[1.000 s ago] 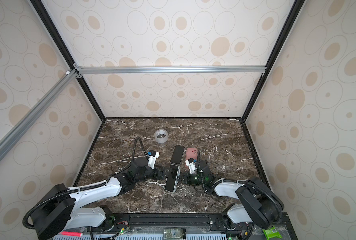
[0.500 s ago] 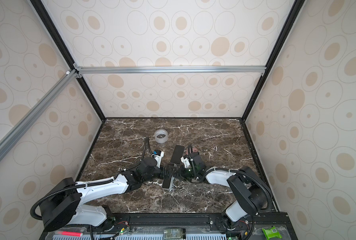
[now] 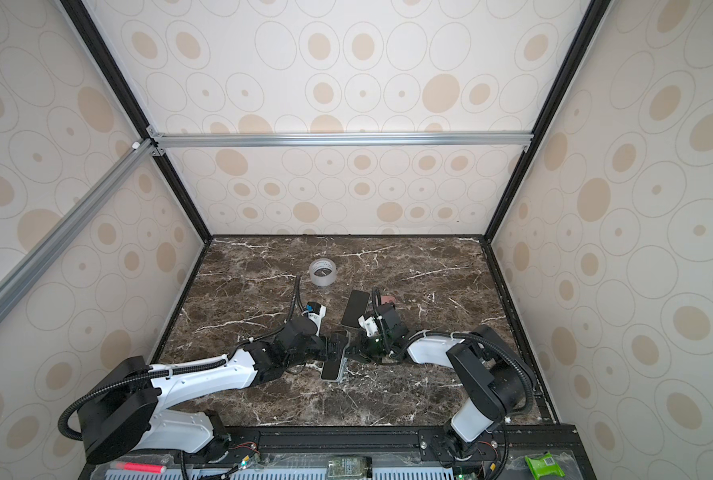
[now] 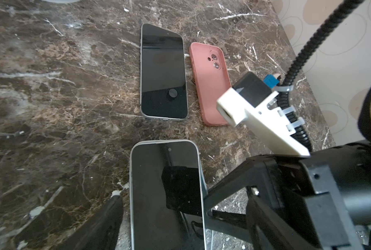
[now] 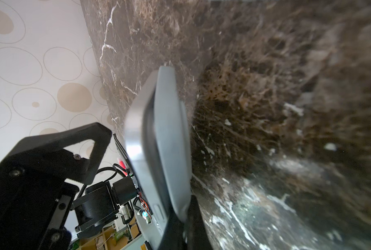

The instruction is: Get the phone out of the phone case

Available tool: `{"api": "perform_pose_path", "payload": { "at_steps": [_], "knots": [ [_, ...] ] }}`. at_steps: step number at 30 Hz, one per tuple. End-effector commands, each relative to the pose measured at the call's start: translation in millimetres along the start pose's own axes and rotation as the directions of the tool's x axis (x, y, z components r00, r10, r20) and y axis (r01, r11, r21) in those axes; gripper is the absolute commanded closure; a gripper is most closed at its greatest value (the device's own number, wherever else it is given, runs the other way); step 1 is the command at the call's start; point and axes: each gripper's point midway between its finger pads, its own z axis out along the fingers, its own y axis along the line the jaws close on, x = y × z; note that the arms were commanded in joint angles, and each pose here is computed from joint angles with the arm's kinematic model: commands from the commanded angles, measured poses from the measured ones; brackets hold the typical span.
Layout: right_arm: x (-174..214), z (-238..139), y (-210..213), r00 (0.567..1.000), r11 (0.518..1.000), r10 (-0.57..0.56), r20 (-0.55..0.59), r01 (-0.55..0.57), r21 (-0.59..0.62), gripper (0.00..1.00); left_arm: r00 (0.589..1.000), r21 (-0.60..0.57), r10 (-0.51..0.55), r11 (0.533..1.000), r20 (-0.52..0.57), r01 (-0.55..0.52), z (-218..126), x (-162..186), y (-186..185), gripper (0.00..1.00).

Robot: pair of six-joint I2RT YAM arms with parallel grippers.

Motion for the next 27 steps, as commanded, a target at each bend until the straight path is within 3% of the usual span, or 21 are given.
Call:
{"api": "perform_pose_path", "payload": {
  "at_steps": [1, 6, 13, 27],
  "knots": [
    [0, -2, 12, 0.999, 0.999, -0.033, 0.002, 0.033, -0.034, 1.00, 0.999, -0.029, 0.027, 0.999, -0.038, -0.028, 4, 5, -2, 0.11],
    [1, -5, 11, 0.999, 0.999, -0.042, 0.008, 0.042, -0.016, 1.00, 0.995, -0.094, 0.047, 0.994, -0.089, -0.056, 2, 15, 8, 0.08],
    [0, -3, 13, 0.999, 0.999, -0.049, 0.002, 0.049, -0.022, 1.00, 0.990, -0.085, 0.065, 0.993, -0.127, -0.076, 6, 27, 6, 0.07],
    [2, -3, 16, 0.998, 0.998, -0.061, -0.003, 0.060, -0.026, 1.00, 0.987, -0.151, 0.063, 0.985, -0.149, -0.086, 17, 31, 15, 0.15]
  ]
}}
